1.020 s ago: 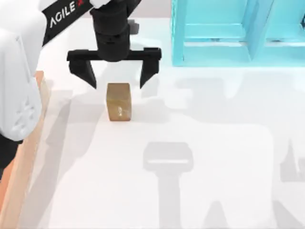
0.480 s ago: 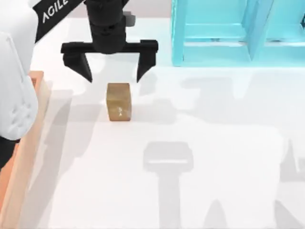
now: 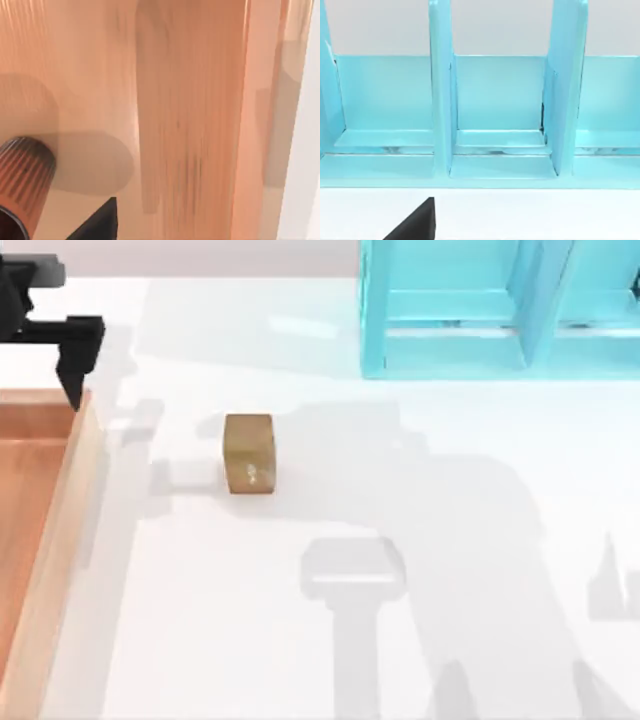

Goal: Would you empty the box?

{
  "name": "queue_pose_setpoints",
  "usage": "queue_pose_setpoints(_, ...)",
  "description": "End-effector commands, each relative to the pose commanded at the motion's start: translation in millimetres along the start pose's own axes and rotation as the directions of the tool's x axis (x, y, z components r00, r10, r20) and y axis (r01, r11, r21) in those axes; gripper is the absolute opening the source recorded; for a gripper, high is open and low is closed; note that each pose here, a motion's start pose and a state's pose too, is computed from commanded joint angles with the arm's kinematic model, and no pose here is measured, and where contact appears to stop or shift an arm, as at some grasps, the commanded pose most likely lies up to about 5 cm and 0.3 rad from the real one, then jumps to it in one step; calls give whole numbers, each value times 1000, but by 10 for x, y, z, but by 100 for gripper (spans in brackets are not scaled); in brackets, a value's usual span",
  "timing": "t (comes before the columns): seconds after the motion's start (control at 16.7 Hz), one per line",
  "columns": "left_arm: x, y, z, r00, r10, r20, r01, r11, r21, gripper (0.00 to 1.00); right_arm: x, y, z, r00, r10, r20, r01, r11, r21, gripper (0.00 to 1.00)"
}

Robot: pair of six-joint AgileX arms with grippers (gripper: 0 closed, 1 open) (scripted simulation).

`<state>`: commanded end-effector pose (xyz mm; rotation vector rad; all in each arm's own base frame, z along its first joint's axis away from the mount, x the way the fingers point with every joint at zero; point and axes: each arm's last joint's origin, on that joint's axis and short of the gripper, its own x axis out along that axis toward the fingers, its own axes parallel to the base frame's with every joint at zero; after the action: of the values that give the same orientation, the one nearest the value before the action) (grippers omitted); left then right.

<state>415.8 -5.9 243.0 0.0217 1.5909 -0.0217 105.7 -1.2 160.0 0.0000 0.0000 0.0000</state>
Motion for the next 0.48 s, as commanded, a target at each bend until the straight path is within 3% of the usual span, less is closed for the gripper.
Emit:
queue_pose_setpoints(0.24,-103,767,-450,1000,1,10,-2,1000,8,100,0,0,0,1000,0,0,0,1000,0,100)
queue_pose_setpoints(0.48,-142,912,-586,1000,6,23,-6,1000,9,100,0,0,0,1000,0,0,0,1000,0,100)
